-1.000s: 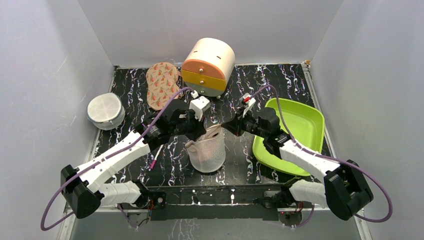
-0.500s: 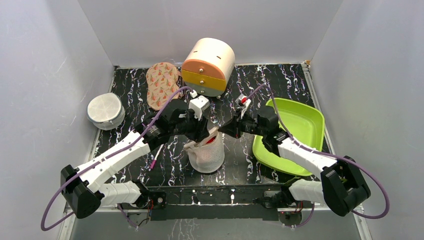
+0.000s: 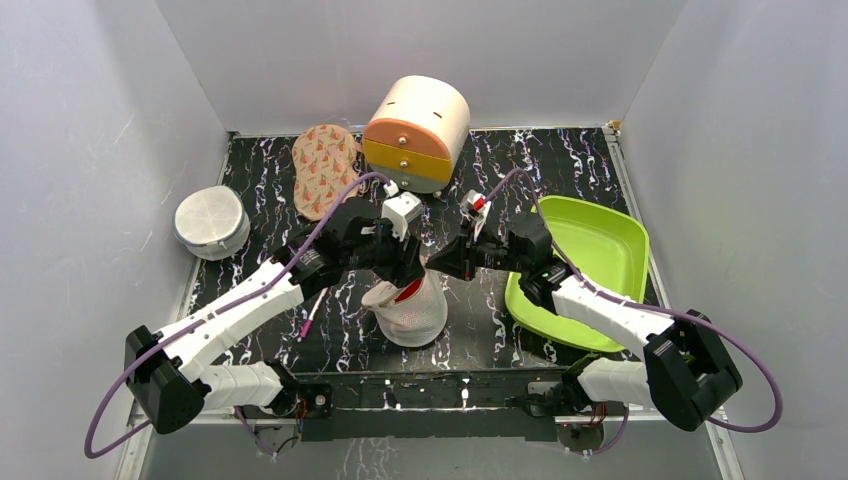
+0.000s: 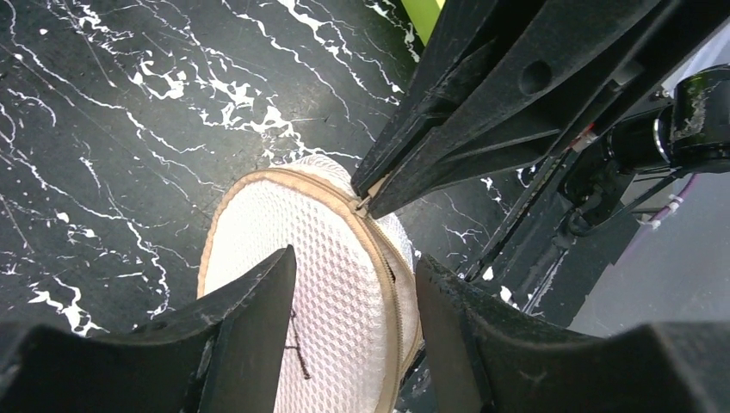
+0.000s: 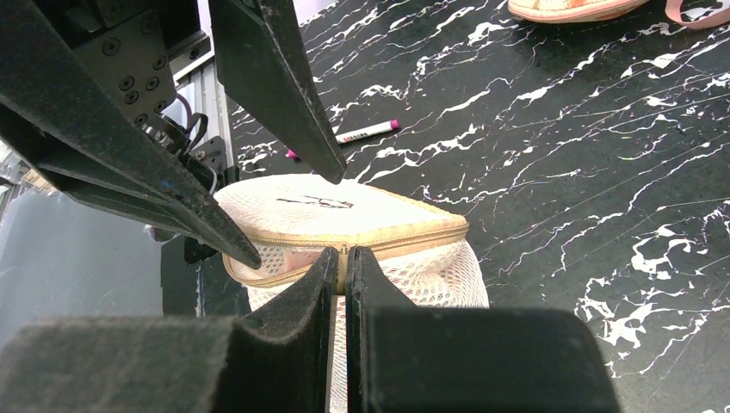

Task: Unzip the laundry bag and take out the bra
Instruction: Unzip the laundry bag at the center of the board.

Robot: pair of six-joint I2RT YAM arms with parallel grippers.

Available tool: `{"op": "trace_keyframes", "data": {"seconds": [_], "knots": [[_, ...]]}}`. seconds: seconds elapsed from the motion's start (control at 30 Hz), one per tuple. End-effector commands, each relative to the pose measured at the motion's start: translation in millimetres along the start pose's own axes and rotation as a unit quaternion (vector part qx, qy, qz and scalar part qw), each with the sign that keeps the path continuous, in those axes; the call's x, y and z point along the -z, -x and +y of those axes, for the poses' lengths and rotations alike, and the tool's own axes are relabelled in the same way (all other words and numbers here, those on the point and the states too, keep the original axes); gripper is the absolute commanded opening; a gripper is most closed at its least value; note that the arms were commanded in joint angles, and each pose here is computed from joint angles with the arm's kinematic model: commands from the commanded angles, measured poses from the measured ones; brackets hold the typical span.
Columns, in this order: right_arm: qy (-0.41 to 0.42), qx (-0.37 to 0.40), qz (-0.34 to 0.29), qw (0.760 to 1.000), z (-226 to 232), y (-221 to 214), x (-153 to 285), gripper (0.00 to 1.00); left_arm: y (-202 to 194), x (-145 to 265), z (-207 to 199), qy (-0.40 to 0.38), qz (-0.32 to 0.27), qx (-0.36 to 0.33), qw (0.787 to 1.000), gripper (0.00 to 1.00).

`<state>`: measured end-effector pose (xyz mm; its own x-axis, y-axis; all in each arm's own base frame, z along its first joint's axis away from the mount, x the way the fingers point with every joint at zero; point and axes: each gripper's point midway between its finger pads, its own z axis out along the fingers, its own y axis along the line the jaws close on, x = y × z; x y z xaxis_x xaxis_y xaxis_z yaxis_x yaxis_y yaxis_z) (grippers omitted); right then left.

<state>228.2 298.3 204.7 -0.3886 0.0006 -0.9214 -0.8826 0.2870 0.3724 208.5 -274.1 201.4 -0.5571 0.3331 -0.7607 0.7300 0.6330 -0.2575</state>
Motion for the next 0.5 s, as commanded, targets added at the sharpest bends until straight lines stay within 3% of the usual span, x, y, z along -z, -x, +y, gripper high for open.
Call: {"op": "trace_keyframes", "data": {"seconds": [0.0,0.27,0.33,0.47], "knots": [[0.028,0.053,-0.052,0.997,18,45,-1,0.0,16,4,-12,-0.028,-0.023,0.002,0.999,0.49],[0.022,0.055,-0.05,0.997,18,47,0,0.0,7,-6,-8,-0.023,0.004,0.01,1.0,0.26],[0.017,0.053,-0.046,0.997,16,46,0,0.0,9,-5,-8,-0.02,0.001,0.005,1.0,0.24],[0.017,0.053,-0.047,0.997,16,46,0,0.0,9,-4,-9,-0.025,0.004,0.002,1.0,0.32]]}}
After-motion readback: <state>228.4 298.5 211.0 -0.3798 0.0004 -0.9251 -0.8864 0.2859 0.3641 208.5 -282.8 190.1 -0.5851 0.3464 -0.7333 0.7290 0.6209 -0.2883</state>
